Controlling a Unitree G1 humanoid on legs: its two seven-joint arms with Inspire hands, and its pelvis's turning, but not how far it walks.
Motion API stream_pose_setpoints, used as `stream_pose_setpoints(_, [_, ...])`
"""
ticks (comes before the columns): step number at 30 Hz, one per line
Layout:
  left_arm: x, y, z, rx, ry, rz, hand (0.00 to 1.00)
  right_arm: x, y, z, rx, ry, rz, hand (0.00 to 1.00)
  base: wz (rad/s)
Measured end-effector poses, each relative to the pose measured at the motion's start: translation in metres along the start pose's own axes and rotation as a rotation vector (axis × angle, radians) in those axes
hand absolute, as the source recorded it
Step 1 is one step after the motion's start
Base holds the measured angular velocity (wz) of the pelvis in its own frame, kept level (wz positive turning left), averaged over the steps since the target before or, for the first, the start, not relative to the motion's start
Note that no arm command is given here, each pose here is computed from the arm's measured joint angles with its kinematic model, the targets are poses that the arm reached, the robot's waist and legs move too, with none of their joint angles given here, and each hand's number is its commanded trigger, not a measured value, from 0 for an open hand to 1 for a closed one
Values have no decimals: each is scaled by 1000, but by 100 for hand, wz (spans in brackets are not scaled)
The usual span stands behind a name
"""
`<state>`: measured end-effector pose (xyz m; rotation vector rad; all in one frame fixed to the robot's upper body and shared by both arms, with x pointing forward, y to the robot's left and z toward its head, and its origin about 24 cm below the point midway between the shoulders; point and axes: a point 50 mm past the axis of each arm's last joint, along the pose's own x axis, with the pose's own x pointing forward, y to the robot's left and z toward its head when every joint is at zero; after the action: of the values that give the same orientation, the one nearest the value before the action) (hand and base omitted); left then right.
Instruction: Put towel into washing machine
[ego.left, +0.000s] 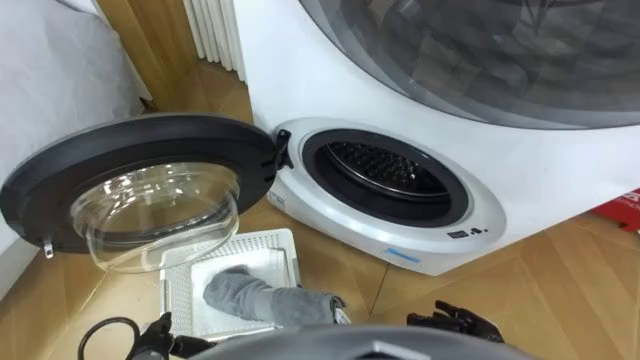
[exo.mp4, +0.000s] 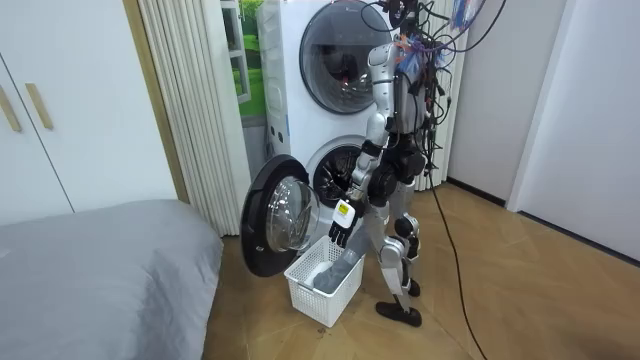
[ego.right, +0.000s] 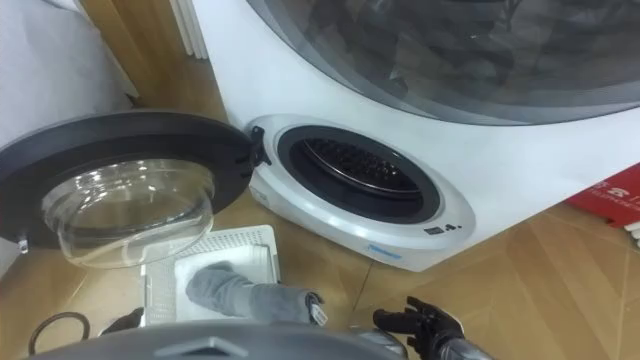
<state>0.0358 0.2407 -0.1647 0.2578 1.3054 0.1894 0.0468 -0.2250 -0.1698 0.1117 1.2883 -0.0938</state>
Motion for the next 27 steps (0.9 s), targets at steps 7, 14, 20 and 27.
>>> stream_pose_setpoints(7, [1, 0, 4, 11, -12, 4, 0, 0, 0, 0, -1, -2, 2, 0, 0])
stream_pose_setpoints(14, [2, 1, 17, 60, -60, 16, 0, 1, 1, 6, -11, -14, 24, 0, 0])
stream_pose_setpoints(20, [5, -2, 41, 192, -132, 23, 0, 4, 6, 25, -73, -46, 50, 0, 6])
stream_pose_setpoints(27, [6, -11, 97, 312, -291, 32, 0, 9, 18, 67, -229, -106, 64, 0, -4])
